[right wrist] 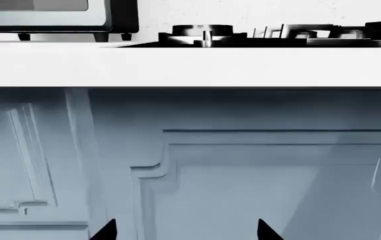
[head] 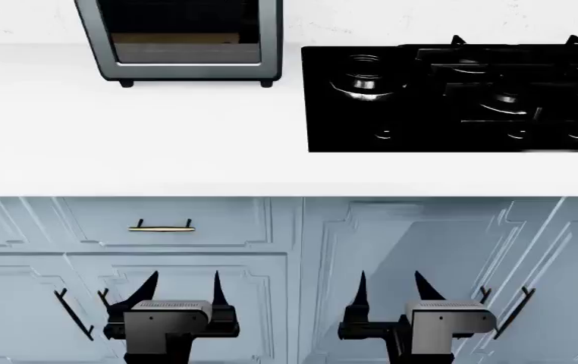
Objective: Turn on the toaster oven by setting the timer.
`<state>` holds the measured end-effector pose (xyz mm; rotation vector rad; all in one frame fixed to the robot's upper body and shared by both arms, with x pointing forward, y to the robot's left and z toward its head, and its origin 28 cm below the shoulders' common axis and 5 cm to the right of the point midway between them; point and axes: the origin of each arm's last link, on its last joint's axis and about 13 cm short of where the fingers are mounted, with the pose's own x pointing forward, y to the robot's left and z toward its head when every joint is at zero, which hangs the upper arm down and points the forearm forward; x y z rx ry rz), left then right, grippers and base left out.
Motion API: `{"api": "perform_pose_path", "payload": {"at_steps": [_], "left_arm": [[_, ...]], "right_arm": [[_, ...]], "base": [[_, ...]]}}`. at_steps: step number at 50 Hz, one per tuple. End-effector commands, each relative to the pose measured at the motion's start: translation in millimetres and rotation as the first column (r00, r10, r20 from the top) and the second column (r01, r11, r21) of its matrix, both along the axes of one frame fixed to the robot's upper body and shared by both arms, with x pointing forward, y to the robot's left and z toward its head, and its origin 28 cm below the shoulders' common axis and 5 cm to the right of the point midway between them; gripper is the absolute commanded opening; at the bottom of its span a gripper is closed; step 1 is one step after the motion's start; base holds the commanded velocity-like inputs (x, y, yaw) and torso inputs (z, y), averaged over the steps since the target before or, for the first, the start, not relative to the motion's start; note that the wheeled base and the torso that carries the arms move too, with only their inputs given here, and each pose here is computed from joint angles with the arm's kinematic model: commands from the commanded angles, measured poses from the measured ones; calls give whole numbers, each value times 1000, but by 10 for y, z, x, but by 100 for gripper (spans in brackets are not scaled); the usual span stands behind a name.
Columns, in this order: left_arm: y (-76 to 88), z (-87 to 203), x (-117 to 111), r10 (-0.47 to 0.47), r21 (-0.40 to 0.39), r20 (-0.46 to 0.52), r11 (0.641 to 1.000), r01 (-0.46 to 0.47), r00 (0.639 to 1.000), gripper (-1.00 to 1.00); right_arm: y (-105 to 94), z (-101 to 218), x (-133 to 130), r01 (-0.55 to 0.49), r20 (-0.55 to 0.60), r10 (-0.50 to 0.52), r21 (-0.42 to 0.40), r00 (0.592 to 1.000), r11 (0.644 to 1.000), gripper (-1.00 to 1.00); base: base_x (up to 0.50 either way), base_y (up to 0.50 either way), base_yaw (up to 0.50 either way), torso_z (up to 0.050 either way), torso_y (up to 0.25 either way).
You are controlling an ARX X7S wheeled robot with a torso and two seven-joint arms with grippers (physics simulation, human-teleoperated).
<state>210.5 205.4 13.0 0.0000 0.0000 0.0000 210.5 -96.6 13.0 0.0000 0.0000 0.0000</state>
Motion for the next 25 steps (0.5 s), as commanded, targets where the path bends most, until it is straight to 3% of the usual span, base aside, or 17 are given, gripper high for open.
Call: {"api": "perform_pose_path", "payload": {"at_steps": [1,5,15,20,24,25], "left_arm": [[0,1,-7,-2,2,3,1000,2,1000,100],[-3,-1,-3,-11,-22,1,1000,11,1000,100],[0,52,-30,13,13,9,1000,-13,1000,100],[20,419,-149,11,47,109,999,-16,994,100],[86,783,-196,14,42,195,999,-22,981,100],[124,928,-212,16,83,232,996,-36,973,100]], "right_arm": [[0,19,-1,-15,20,14,26,1000,1000,100],[2,26,8,-16,21,16,23,1000,1000,100],[-1,101,17,-15,45,14,19,999,1000,100],[-62,450,-80,-7,104,2,50,995,999,100],[-141,767,-63,25,185,-30,26,982,999,100],[-169,869,-47,5,177,-8,19,984,1000,100]], "base": [[0,0,0,0,0],[0,0,0,0,0],[0,0,0,0,0],[0,0,0,0,0],[0,0,0,0,0],[0,0,0,0,0]]}}
